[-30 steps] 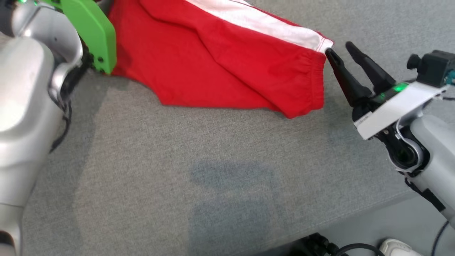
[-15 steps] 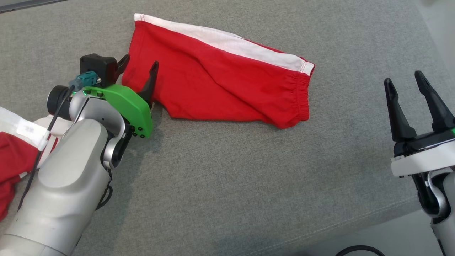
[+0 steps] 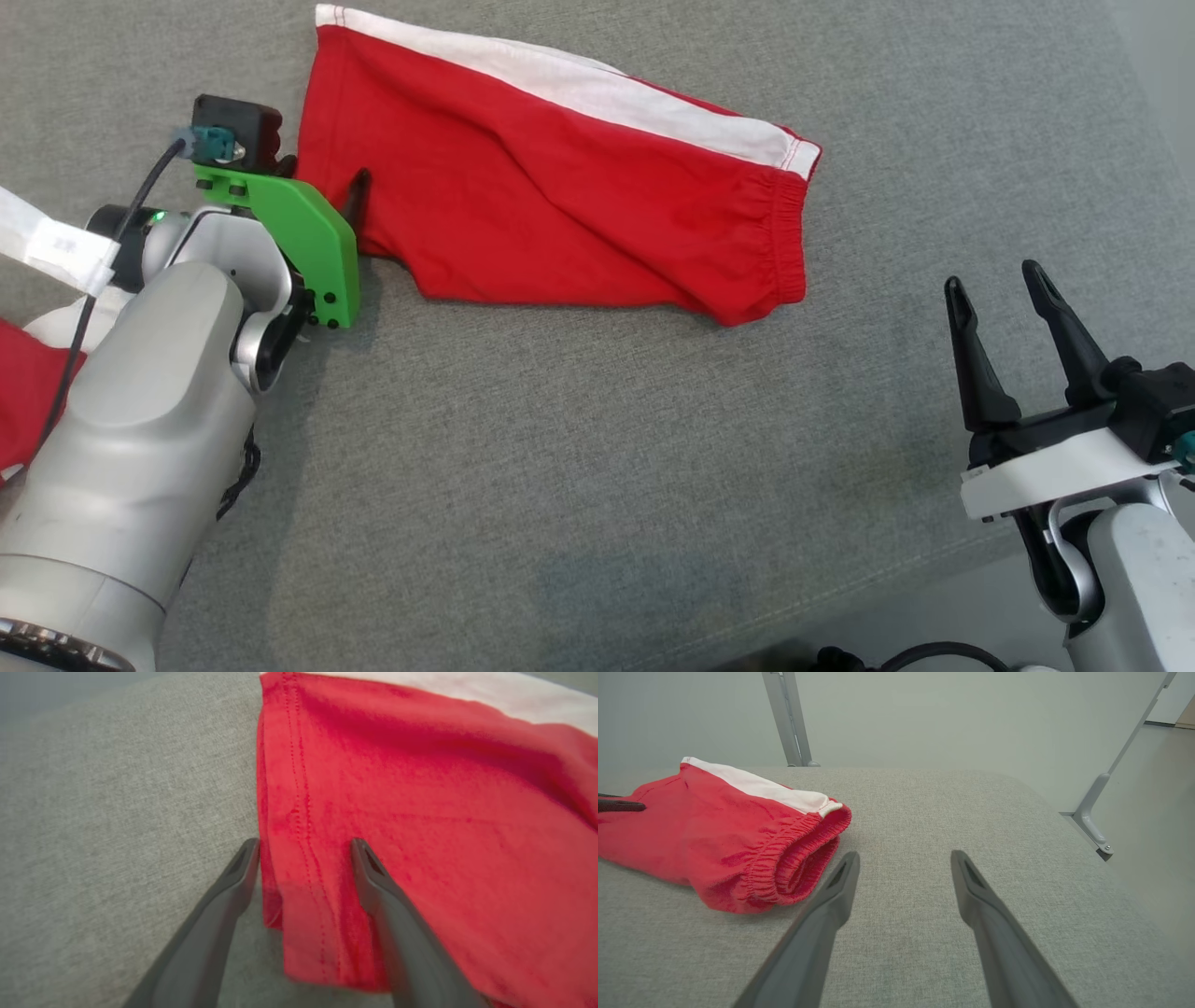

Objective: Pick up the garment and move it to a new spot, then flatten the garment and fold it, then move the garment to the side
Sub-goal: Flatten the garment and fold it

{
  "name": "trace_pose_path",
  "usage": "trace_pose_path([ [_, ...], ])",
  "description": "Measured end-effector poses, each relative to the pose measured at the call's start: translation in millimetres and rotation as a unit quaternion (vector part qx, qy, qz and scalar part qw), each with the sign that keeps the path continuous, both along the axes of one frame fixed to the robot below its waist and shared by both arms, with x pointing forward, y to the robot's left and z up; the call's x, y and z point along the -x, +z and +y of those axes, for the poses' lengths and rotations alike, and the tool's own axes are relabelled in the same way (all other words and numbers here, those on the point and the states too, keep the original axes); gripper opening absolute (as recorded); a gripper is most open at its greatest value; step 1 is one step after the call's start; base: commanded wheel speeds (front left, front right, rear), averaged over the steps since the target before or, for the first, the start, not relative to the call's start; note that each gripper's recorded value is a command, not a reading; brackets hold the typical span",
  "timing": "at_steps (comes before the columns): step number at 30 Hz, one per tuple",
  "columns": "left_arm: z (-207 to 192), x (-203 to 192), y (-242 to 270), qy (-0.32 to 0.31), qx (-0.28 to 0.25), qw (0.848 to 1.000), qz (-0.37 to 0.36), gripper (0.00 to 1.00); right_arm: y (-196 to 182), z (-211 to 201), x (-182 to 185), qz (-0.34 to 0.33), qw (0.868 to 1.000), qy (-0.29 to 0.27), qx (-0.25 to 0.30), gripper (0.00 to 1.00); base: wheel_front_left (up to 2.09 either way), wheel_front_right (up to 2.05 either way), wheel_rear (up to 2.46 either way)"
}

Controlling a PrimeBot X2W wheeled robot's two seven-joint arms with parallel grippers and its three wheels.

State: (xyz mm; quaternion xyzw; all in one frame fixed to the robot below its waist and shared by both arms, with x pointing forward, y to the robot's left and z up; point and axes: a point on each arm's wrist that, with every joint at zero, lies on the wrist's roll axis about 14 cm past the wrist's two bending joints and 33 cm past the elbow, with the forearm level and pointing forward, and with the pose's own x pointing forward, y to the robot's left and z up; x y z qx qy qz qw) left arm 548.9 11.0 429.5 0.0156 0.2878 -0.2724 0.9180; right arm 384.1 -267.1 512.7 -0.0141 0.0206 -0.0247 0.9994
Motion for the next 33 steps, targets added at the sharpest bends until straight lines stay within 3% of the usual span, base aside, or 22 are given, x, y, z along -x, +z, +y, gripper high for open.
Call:
trace_pose_path([
  [1,-2.6,1.9,-3.8,-0.006,0.0,1.0,0.013,1.0,-1.0,-1.5,1.0,0.002,1.0,-0.003,0.0,1.0,0.0,0.0,0.0],
  [2,-5.8,4.3,-7.1,-0.01,0.004,1.0,0.027,0.8,-1.5,-2.8,1.9,0.003,1.0,-0.006,-0.001,1.0,0.0,0.0,0.0],
  [3,-7.8,5.3,-8.4,-0.012,0.008,0.999,0.036,0.0,-2.1,-4.5,2.9,0.004,1.0,-0.01,-0.001,1.0,0.0,0.0,0.0],
  [11,-20.6,23.7,-6.6,-0.051,0.012,0.997,0.049,0.0,-4.5,-6.4,6.6,0.006,1.0,-0.017,-0.007,1.0,0.0,0.0,0.0],
  [18,-18.6,47.2,10.8,-0.051,0.019,0.999,0.004,0.0,-5.4,3.7,10.1,0.006,1.0,-0.004,-0.019,1.0,0.0,0.0,0.0],
  [26,6.6,99.3,30.1,0.031,0.079,0.996,-0.015,0.0,-5.5,22.9,12.4,0.006,0.999,0.029,-0.027,1.0,0.0,0.0,0.0],
  [33,35.2,146.6,39.1,0.086,0.1,0.991,-0.015,0.0,-4.2,46.5,4.1,0.004,0.997,0.074,-0.023,1.0,0.0,0.0,0.0],
])
